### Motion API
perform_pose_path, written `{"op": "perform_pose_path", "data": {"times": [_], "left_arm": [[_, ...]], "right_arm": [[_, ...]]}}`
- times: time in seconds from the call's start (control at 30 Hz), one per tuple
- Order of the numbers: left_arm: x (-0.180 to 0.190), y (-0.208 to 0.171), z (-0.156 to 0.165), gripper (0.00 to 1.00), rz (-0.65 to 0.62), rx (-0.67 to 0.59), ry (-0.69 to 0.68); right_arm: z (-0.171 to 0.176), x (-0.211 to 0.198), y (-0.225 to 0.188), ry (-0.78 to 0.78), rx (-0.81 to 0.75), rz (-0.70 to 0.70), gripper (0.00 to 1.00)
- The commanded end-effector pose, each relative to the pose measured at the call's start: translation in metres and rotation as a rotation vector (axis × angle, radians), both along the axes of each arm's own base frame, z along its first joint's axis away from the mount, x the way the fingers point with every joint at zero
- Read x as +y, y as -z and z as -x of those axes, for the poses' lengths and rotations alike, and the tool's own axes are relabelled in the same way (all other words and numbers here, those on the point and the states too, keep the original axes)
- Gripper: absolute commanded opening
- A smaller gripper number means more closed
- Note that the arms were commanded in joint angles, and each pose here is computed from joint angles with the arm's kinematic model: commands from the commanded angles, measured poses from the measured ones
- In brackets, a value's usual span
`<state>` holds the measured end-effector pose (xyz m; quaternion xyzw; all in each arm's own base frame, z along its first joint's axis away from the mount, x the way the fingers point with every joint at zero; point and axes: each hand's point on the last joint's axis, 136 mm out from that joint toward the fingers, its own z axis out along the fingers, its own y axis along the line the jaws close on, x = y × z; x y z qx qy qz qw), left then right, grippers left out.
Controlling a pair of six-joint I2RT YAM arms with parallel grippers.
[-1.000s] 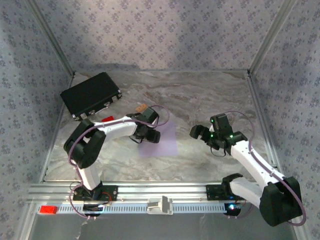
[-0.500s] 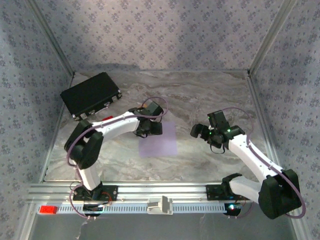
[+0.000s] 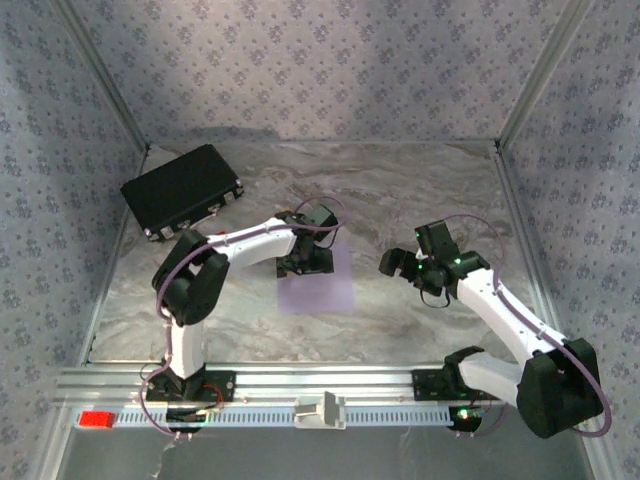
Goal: Fold a paper plane with a square sheet of paper (pick it up from the middle)
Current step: First fold the square sheet of paper in half at the center of the table.
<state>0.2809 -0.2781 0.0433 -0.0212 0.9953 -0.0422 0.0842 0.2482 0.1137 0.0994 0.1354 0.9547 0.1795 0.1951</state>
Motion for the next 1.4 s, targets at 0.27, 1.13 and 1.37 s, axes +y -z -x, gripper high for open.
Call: {"op": "perform_pose_path", "data": {"times": [0.27, 1.13, 1.37], "left_arm": [[-0.011, 0.010, 0.005, 0.94, -0.063, 0.065, 0.039], [-0.015, 0.029, 0.008, 0.97, -0.068, 0.098, 0.044], [-0.001, 0.053, 0.019, 0.97, -0.117, 0.141, 0.037]], "right_arm": [[-0.001, 0.001, -0.006, -0.018, -0.024, -0.014, 0.99], [0.003, -0.002, 0.000, -0.008, -0.004, -0.015, 0.99], [0.005, -0.004, 0.004, 0.000, 0.010, -0.008, 0.99]]}}
